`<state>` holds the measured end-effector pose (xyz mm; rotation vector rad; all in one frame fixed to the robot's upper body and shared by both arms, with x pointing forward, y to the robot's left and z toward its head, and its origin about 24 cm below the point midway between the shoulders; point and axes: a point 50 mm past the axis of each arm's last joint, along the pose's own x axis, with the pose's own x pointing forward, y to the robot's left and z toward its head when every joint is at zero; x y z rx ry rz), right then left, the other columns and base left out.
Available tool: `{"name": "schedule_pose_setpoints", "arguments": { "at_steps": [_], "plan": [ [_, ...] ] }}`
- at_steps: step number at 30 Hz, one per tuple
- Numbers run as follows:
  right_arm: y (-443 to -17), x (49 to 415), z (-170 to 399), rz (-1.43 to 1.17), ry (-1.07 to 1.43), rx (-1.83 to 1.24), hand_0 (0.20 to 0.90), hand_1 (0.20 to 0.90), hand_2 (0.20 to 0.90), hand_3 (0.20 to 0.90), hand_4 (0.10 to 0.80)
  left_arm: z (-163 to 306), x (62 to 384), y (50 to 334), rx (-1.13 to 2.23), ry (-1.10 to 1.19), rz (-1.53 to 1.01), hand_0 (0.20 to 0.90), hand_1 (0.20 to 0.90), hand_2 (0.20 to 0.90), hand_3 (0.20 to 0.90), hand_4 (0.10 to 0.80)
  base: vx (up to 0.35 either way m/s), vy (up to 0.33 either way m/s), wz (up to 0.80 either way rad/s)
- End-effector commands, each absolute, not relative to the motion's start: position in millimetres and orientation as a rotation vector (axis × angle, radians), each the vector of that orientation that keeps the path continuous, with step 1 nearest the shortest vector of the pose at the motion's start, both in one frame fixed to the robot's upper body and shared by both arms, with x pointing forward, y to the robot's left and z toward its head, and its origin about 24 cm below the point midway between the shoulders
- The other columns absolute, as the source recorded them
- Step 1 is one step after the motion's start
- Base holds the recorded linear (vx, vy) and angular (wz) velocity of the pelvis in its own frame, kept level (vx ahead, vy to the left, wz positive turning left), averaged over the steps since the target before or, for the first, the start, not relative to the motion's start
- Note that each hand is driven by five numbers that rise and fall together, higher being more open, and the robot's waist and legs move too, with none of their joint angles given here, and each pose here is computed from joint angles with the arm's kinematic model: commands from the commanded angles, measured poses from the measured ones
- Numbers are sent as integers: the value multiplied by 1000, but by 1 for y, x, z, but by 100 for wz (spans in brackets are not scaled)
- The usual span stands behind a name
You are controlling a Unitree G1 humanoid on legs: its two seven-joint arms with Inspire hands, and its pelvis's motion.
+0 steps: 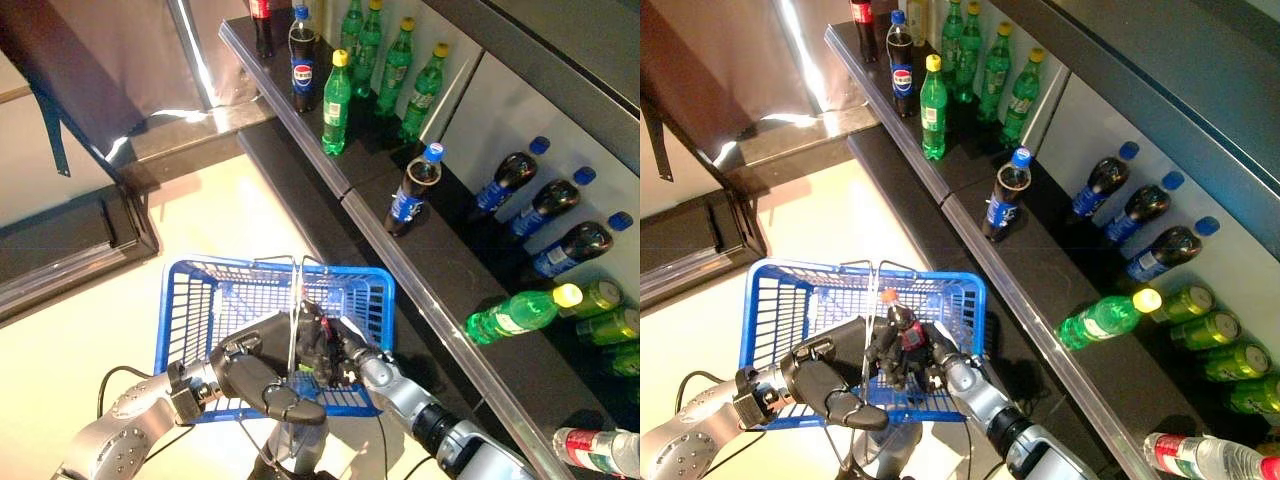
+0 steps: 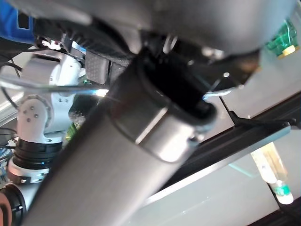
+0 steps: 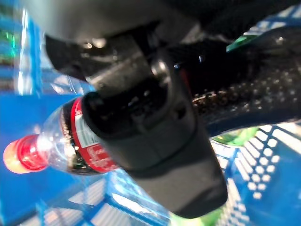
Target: Pick up the drink and place into the basket.
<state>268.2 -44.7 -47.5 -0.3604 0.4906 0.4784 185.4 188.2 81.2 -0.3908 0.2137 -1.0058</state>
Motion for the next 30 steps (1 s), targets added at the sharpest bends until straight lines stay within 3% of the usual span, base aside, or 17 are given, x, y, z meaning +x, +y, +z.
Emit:
{"name": "schedule_pose_setpoints", "arguments": {
  "at_steps": [1,7,9,10,11,20,30],
  "plan": [
    [-53,256,-70,526,607,-571,300,300,300,200,100,218,167,144,-385,-739,-1443,300,300,300,200,100,51,-18,1],
    [-57,253,-75,516,623,-574,316,316,316,219,119,213,182,156,-402,-652,-1338,300,300,300,200,100,55,-15,1],
    [-58,250,-77,512,626,-556,608,608,608,560,460,211,183,158,-422,-631,-1314,300,300,300,200,100,62,-11,-1],
    [-59,249,-77,505,623,-545,792,792,792,774,674,211,184,158,-436,-624,-1300,300,300,300,200,100,69,-13,0],
    [-59,248,-77,494,616,-533,900,900,900,900,800,210,186,160,-448,-619,-1281,300,300,300,200,100,62,-16,0],
    [-56,249,-43,394,409,-450,900,900,900,900,800,201,199,184,-528,-612,-1135,300,300,300,200,100,44,-19,-1],
    [-83,240,6,328,197,-387,900,900,900,900,800,191,196,207,-598,-646,-989,300,300,300,200,100,-6,4,-7]
  ]
}}
